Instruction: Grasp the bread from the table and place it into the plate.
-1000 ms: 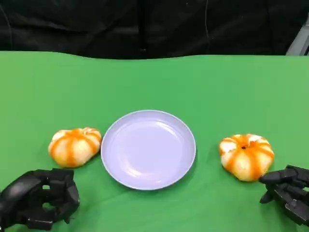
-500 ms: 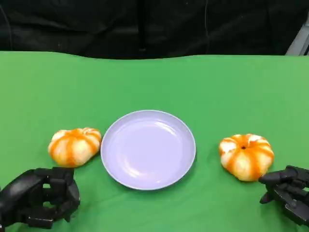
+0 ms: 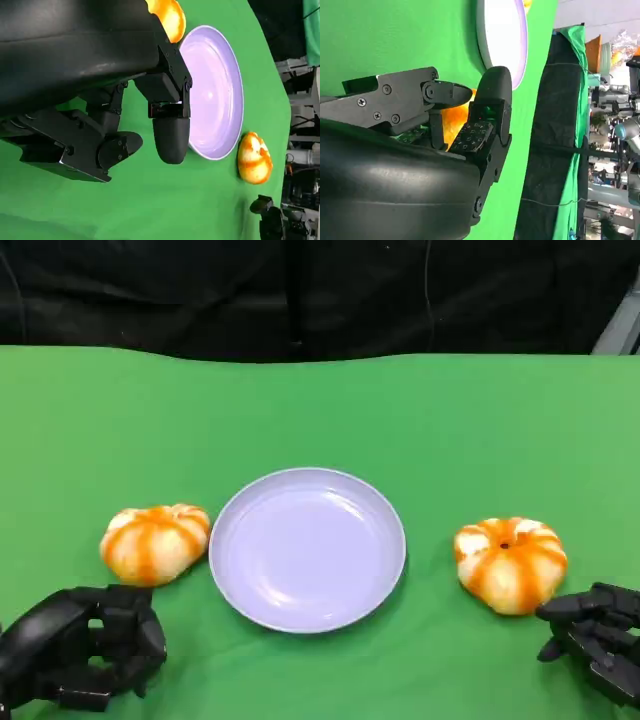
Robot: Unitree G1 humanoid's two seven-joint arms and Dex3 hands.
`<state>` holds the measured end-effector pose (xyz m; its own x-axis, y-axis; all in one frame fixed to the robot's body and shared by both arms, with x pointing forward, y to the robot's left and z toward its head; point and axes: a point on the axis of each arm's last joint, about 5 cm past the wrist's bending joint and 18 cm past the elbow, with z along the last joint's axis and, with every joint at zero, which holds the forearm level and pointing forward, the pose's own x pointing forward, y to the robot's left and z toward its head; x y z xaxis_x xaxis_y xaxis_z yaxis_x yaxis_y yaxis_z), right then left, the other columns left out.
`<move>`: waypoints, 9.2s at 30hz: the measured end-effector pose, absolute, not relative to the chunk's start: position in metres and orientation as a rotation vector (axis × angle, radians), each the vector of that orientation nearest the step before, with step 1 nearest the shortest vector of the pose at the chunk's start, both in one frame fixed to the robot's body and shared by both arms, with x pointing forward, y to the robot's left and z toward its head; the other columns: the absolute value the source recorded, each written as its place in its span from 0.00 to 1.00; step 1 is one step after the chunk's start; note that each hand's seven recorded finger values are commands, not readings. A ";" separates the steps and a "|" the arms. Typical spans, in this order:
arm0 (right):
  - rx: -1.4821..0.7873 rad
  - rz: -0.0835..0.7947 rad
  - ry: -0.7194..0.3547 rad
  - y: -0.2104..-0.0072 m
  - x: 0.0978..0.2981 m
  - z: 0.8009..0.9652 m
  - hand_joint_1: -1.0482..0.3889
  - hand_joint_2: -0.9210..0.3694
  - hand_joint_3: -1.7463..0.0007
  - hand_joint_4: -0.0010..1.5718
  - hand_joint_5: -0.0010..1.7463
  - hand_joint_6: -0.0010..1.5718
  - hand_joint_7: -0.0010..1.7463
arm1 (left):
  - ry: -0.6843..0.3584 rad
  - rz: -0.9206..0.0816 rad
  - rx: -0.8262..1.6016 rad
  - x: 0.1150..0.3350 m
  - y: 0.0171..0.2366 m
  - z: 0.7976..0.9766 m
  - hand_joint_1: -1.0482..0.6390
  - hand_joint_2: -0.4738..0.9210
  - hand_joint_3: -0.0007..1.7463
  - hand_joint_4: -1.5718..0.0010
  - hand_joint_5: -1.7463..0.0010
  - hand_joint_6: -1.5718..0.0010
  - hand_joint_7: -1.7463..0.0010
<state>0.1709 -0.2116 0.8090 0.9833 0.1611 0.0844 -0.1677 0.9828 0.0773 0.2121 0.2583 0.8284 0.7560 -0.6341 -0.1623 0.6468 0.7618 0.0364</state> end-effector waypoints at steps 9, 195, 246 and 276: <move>0.084 0.166 -0.078 -0.212 0.171 0.809 0.71 0.00 0.81 0.49 0.75 0.66 0.28 | 0.144 -0.699 0.093 0.212 0.258 0.828 0.67 0.88 0.41 0.57 0.05 0.48 0.31; 0.078 0.156 -0.071 -0.210 0.175 0.808 0.71 0.00 0.80 0.50 0.74 0.64 0.32 | -0.128 -0.244 1.100 0.245 0.201 0.831 0.65 0.99 0.01 0.52 0.95 0.51 0.97; 0.077 0.149 -0.065 -0.209 0.175 0.807 0.70 0.00 0.81 0.51 0.73 0.66 0.30 | -0.529 0.173 0.872 0.253 0.180 0.846 0.64 0.68 0.48 0.50 0.15 0.42 0.38; 0.059 0.150 -0.071 -0.208 0.176 0.808 0.71 0.00 0.80 0.51 0.73 0.66 0.29 | -0.626 -0.097 0.763 0.241 0.125 0.842 0.63 0.74 0.38 0.39 0.37 0.26 0.68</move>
